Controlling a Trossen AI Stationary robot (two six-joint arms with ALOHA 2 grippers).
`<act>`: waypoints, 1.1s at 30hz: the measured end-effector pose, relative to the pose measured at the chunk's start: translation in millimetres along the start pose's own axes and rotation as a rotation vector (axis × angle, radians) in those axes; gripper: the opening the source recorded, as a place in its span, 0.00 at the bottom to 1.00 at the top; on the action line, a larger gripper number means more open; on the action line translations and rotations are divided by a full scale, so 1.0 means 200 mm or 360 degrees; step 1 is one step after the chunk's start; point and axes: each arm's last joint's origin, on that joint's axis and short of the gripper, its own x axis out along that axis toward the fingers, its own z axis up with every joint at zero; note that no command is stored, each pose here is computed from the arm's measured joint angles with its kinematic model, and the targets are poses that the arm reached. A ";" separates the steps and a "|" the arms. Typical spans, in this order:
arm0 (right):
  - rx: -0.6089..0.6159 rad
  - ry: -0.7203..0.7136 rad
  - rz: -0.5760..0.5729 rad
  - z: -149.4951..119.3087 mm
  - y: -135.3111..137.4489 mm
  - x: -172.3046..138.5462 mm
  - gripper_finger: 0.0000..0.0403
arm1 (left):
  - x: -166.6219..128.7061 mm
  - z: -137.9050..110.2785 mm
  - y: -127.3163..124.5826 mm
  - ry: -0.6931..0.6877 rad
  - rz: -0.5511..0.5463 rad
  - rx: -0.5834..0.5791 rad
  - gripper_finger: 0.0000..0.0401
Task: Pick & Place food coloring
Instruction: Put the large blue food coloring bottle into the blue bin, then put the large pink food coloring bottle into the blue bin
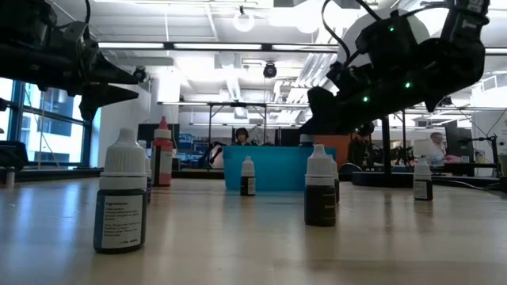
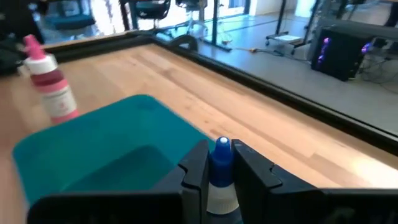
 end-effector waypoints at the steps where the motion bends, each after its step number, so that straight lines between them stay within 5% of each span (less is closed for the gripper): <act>1: 0.0001 -0.0008 -0.0008 0.00 0.00 0.01 0.11 | 0.00 0.00 0.00 0.0002 -0.0005 0.0000 0.42; 15: 0.0014 -0.0030 -0.0009 0.00 -0.01 0.01 0.31 | 0.00 0.00 -0.02 0.0072 -0.0151 -0.0006 0.42; 33: -0.0099 -0.0336 0.0361 0.24 0.13 -0.21 0.33 | 0.02 -0.01 -0.05 0.0132 -0.0344 0.0140 0.42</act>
